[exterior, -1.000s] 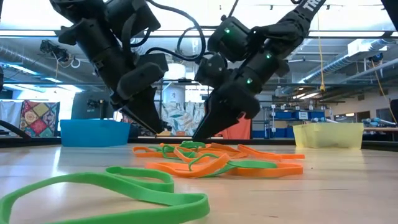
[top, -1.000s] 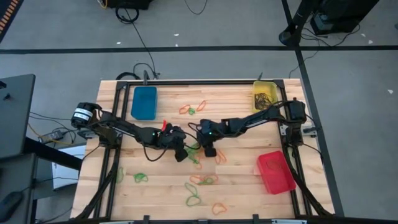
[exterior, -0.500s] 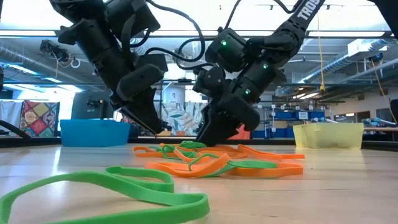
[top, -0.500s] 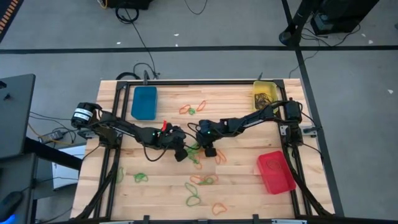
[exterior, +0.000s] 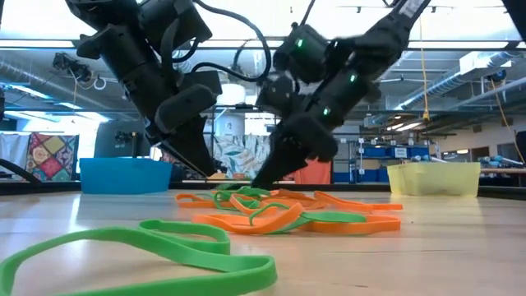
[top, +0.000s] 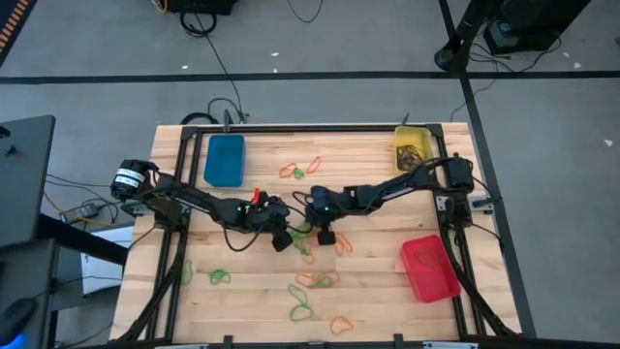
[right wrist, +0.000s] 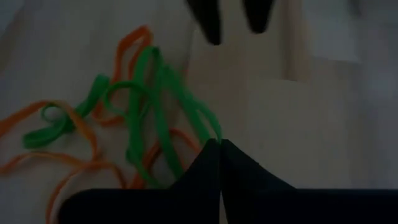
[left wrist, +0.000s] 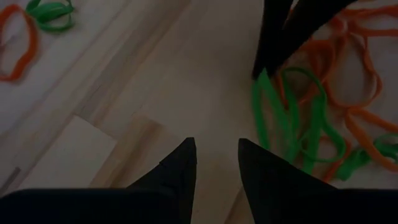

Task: Sort rubber bands into baskets
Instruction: Put the green rubber band into the red bin

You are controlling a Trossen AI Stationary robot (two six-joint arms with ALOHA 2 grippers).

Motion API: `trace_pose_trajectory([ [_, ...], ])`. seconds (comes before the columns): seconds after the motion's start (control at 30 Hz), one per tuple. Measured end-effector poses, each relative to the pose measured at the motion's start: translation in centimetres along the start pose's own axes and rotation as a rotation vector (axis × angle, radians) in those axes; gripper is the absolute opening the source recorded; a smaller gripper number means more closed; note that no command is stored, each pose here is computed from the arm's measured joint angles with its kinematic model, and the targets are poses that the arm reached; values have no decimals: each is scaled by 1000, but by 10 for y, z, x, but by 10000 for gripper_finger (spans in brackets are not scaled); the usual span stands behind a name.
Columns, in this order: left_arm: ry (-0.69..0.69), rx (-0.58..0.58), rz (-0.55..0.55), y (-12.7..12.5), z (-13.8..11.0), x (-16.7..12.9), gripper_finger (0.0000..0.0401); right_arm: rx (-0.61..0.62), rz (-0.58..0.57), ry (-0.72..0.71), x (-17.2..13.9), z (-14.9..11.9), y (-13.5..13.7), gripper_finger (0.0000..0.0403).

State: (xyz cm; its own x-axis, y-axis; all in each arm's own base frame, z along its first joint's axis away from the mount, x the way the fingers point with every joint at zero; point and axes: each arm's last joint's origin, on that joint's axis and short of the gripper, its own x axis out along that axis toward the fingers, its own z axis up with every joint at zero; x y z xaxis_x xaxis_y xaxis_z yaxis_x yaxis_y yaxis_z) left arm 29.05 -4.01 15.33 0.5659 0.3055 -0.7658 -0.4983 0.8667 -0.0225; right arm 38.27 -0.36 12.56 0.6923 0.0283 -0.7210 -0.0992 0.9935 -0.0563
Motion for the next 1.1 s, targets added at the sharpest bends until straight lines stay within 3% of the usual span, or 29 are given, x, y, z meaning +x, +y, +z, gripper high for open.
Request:
trace_pose_trajectory([
  [0.1, 3, 2, 2, 0, 0, 0, 124, -11, -119, 29, -22, 9, 7, 5],
  [0.23, 5, 4, 3, 0, -1, 0, 124, -34, -176, 69, -69, 22, 22, 4],
  [0.47, 4, -18, 0, -1, -1, 0, 124, 31, -129, 187, -149, 17, 51, 2],
  [0.7, -2, -23, 3, -1, -1, -1, 124, 111, 12, 464, -208, -14, 73, 2],
  [0.9, -13, -29, 4, -2, 0, -1, 124, 236, 61, 692, -244, -38, 92, 3],
  [1.1, -24, -31, 10, -2, 0, -1, 124, 332, 18, 870, -260, -53, 105, 5],
])
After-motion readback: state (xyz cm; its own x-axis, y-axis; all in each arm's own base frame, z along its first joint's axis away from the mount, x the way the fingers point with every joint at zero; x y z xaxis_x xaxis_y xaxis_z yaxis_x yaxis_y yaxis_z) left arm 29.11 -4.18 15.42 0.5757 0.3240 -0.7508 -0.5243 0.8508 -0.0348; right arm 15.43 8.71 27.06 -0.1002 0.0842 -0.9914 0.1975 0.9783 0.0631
